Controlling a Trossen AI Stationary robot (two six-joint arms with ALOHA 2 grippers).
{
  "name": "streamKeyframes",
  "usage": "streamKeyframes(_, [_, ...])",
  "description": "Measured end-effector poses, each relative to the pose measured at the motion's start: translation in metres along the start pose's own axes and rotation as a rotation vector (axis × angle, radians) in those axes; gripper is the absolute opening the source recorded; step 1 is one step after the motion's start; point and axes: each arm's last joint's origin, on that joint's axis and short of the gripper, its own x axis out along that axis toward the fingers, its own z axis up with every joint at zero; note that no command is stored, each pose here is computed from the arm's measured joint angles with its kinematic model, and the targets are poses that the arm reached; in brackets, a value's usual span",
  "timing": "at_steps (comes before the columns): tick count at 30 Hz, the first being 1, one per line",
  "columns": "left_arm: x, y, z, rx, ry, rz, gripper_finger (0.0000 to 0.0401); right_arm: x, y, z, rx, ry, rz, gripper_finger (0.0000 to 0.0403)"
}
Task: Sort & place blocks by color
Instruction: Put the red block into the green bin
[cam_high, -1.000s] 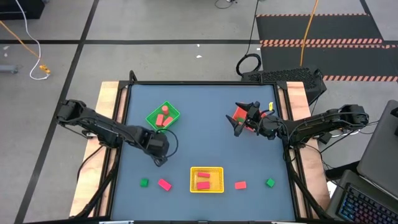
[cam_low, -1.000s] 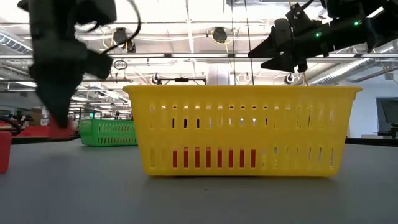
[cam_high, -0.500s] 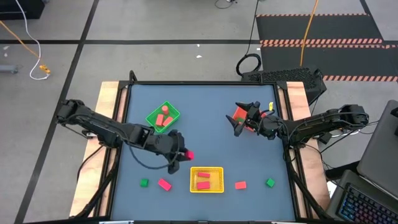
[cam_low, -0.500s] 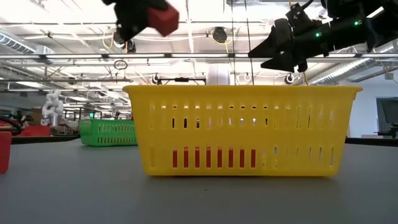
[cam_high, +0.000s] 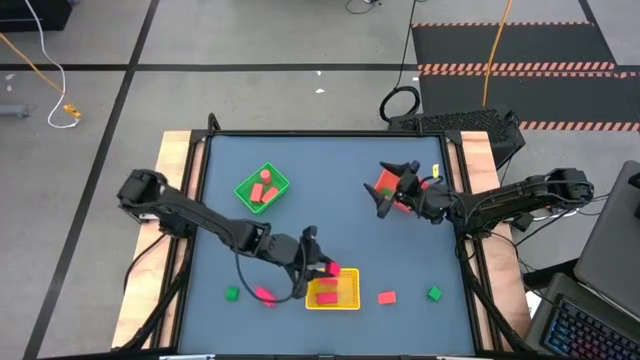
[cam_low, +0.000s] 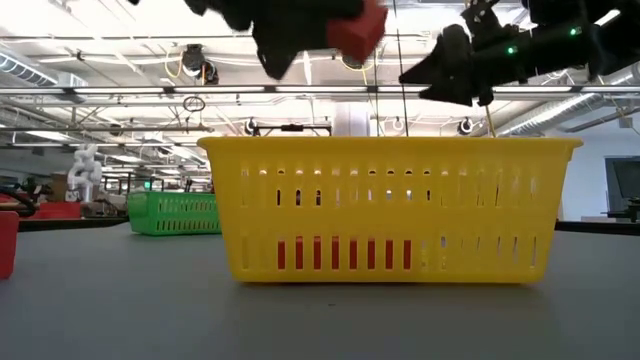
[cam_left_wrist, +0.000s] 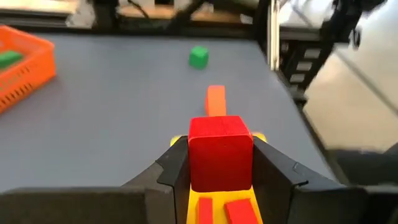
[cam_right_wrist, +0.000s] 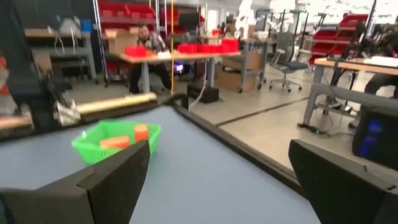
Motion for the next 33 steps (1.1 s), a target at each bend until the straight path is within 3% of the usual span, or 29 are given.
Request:
streamKeyframes(8, [0.035, 0.000, -0.027, 0.033, -0.006, -0.005, 0.0128, -0.001, 0.001, 0.007, 0.128, -0.064, 0.012, 0.0377])
streamKeyframes(16, [0.042, 0.001, -0.034, 0.031, 0.015, -0.001, 0.0185, -0.002, 0.003, 0.004, 0.146, -0.033, 0.023, 0.0377])
streamKeyframes(20, [0.035, 0.000, -0.026, 0.019, -0.005, -0.004, 0.0213, -0.002, 0.003, 0.004, 0.146, -0.033, 0.024, 0.0377])
streamKeyframes(27, [0.013, 0.000, -0.020, 0.003, 0.103, 0.014, 0.0244, -0.002, 0.003, 0.004, 0.136, -0.031, 0.026, 0.0377])
streamKeyframes(33, [-0.034, -0.009, -0.020, -0.047, 0.345, 0.043, 0.0235, -0.001, 0.002, 0.004, 0.101, -0.031, 0.023, 0.0377])
